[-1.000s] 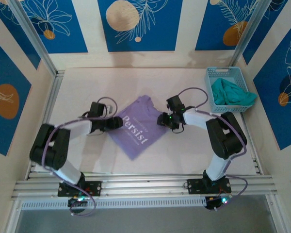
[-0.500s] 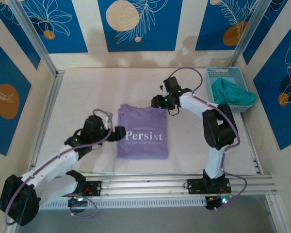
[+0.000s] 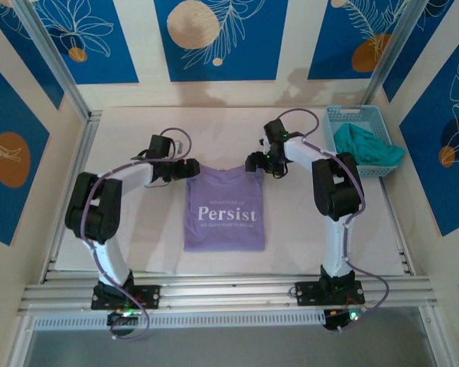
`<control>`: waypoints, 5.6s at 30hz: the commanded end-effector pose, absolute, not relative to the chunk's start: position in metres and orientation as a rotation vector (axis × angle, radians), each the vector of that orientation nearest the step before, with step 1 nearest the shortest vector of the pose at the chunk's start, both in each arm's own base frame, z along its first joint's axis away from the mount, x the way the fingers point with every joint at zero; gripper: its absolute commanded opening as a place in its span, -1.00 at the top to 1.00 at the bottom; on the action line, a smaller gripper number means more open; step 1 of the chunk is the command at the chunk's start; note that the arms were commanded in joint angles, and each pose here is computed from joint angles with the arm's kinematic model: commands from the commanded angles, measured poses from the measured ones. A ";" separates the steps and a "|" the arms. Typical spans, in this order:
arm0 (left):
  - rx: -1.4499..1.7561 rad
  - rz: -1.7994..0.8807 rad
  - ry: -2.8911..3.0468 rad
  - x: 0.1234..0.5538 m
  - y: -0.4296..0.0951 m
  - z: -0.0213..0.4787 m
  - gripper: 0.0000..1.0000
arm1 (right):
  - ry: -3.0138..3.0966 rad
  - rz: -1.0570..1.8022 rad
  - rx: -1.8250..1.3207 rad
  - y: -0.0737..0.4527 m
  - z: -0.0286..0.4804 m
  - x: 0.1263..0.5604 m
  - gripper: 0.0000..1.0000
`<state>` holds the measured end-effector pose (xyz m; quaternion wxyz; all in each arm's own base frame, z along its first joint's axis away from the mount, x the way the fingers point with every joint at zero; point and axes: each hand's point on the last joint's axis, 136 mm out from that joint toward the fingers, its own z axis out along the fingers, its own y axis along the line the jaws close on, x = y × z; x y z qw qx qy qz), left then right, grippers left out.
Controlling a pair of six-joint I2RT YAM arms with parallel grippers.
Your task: Fold the inside-out t-shirt
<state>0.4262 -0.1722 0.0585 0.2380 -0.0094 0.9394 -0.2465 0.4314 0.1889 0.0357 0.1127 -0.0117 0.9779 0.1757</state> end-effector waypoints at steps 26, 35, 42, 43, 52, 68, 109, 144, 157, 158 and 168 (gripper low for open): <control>-0.022 -1.020 2.597 0.422 -0.203 0.023 1.00 | 2.837 0.776 -0.137 0.232 0.042 0.430 0.83; -0.008 -1.109 2.412 0.431 -0.202 0.071 1.00 | 2.579 0.955 -0.095 0.223 0.102 0.434 0.96; -0.026 -1.075 2.340 0.471 -0.203 0.097 1.00 | 2.472 0.982 -0.053 0.215 0.128 0.468 0.98; -0.022 -1.068 2.318 0.480 -0.203 0.108 1.00 | 2.444 0.987 -0.056 0.213 0.138 0.477 0.98; 0.086 -1.023 2.050 0.540 -0.205 0.256 1.00 | 2.142 0.984 -0.174 0.203 0.282 0.530 0.97; 0.115 -1.236 2.009 0.381 -0.199 0.201 1.00 | 2.278 1.008 -0.275 0.231 0.201 0.368 0.93; -0.014 -0.912 2.613 0.353 -0.183 0.051 -0.38 | 2.658 0.676 0.020 0.176 0.105 0.362 -0.27; 0.074 0.839 2.551 0.455 0.073 0.122 1.00 | 2.535 0.783 -0.123 0.190 0.125 0.320 -0.25; -0.148 1.268 2.479 0.514 0.206 0.117 -0.31 | 2.555 0.804 -0.106 0.192 0.116 0.319 -0.25; -0.183 1.252 2.454 0.515 0.205 0.126 -0.49 | 2.560 0.780 -0.104 0.190 0.115 0.318 -0.25; -0.288 0.657 2.289 0.466 0.088 0.196 -1.00 | 2.389 0.163 -0.154 0.138 0.147 0.341 -0.80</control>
